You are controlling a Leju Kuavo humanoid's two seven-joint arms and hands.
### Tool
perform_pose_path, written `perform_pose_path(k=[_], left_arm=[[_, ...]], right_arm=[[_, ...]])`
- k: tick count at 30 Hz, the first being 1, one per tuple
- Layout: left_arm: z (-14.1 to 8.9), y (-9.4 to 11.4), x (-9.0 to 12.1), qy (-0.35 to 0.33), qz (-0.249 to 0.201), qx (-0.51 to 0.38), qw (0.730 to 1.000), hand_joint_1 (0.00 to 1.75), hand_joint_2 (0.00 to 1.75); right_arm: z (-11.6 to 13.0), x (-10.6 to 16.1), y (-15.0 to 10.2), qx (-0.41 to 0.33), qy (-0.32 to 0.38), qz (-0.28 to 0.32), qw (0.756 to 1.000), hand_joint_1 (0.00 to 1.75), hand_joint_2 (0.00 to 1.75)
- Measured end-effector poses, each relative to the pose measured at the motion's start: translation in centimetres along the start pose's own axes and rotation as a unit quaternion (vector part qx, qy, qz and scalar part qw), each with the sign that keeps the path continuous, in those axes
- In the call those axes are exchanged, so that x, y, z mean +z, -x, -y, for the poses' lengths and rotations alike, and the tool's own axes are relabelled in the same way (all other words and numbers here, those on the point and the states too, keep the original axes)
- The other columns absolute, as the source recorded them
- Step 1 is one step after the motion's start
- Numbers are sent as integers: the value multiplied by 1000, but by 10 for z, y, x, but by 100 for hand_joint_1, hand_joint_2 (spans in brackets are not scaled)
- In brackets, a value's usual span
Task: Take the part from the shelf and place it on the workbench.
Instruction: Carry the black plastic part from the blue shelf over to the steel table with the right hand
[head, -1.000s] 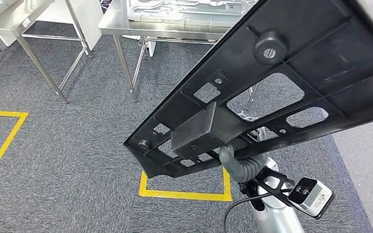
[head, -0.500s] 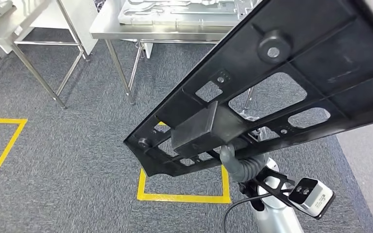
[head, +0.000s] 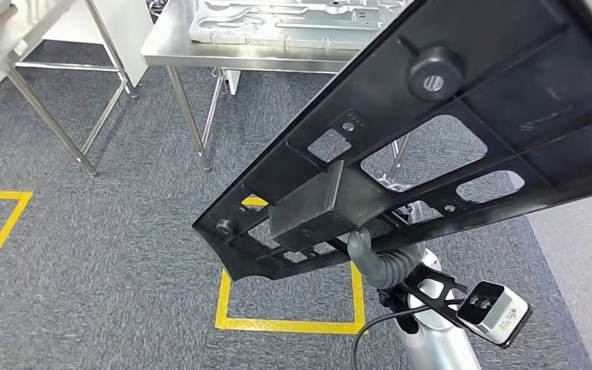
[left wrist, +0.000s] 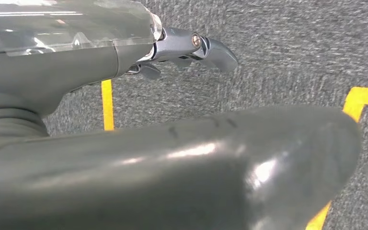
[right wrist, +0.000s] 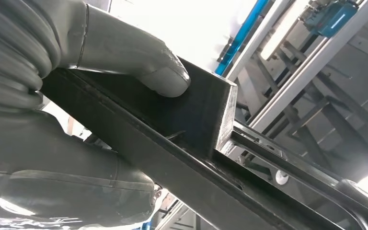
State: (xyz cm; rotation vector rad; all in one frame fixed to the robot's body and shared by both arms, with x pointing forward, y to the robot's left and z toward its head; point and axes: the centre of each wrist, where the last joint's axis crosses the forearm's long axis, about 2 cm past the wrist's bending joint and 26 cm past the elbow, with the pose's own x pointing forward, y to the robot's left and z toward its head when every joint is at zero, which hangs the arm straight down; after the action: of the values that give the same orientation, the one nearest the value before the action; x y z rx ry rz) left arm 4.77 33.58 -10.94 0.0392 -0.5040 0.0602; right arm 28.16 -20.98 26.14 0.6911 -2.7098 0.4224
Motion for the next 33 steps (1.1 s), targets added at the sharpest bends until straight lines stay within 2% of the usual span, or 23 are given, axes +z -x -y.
perform_pose_path(k=[15,23,33], left_arm=[[1,-3,-1,6,6,-7,1000,0,0],[0,2,1,5,1,-7,1000,0,0],[0,1,0,6,3,-6,1000,0,0]], right_arm=[[1,0,-2,6,-1,1,1000,175,175],[0,1,-1,-23,2,6,1000,175,175],[0,1,-1,-3,-2,0,1000,175,175]])
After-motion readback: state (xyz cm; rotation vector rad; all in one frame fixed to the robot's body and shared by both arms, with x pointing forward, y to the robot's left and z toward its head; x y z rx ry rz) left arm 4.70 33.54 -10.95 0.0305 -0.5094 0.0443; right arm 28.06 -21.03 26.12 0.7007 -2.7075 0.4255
